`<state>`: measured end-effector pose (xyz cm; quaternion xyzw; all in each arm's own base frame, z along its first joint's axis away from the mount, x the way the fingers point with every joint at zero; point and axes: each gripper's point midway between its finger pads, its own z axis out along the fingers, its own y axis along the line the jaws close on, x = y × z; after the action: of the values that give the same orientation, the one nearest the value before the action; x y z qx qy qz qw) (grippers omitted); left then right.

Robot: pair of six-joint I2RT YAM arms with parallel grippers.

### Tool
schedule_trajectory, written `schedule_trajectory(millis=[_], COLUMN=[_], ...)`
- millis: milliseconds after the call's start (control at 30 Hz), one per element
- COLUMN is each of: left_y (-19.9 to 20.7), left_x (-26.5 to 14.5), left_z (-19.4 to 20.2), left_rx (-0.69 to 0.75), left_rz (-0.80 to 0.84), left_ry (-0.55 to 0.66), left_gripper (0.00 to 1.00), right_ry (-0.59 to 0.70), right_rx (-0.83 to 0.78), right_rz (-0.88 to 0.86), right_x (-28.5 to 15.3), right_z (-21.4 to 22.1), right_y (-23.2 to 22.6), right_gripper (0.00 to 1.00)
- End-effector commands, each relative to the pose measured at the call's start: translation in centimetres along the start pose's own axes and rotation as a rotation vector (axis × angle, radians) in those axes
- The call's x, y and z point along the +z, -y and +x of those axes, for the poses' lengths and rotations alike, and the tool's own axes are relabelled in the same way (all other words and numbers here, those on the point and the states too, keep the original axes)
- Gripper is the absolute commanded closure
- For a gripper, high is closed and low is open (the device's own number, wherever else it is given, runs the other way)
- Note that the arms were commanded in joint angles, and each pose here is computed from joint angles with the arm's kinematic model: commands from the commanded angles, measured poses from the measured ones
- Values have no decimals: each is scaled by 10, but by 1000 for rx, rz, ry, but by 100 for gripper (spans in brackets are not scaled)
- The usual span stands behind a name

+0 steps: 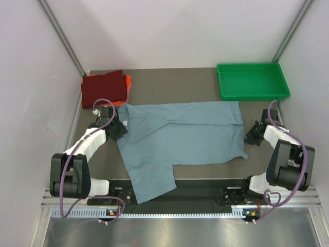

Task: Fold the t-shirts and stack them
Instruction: Fold the tshirt

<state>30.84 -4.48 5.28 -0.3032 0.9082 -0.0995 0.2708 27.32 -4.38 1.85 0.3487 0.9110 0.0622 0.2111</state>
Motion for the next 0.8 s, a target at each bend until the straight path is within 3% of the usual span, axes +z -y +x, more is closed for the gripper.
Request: schedule_trajectory(millis=[0, 167, 400, 500, 567, 767], left_y=[3, 12, 50, 51, 47, -6], left_x=[-14, -18, -42, -47, -45, -10], left_z=[-13, -8, 42, 64, 74, 96], left_rx=[13, 17, 144, 178, 167, 120], left_rz=[17, 66, 259, 270, 261, 10], left_ry=[67, 48, -66, -105, -128, -185], left_gripper=[59, 60, 63, 63, 63, 61], right_ry=[60, 121, 81, 78, 94, 74], right_rx=[-55, -124, -141, -158, -163, -189], right_rz=[48, 93, 21, 6, -2, -40], right_x=[3, -8, -34, -45, -52, -53], right_z=[-17, -30, -15, -16, -20, -14], right_y=[3, -1, -24, -29, -31, -35], right_gripper=[100, 100, 96, 92, 90, 80])
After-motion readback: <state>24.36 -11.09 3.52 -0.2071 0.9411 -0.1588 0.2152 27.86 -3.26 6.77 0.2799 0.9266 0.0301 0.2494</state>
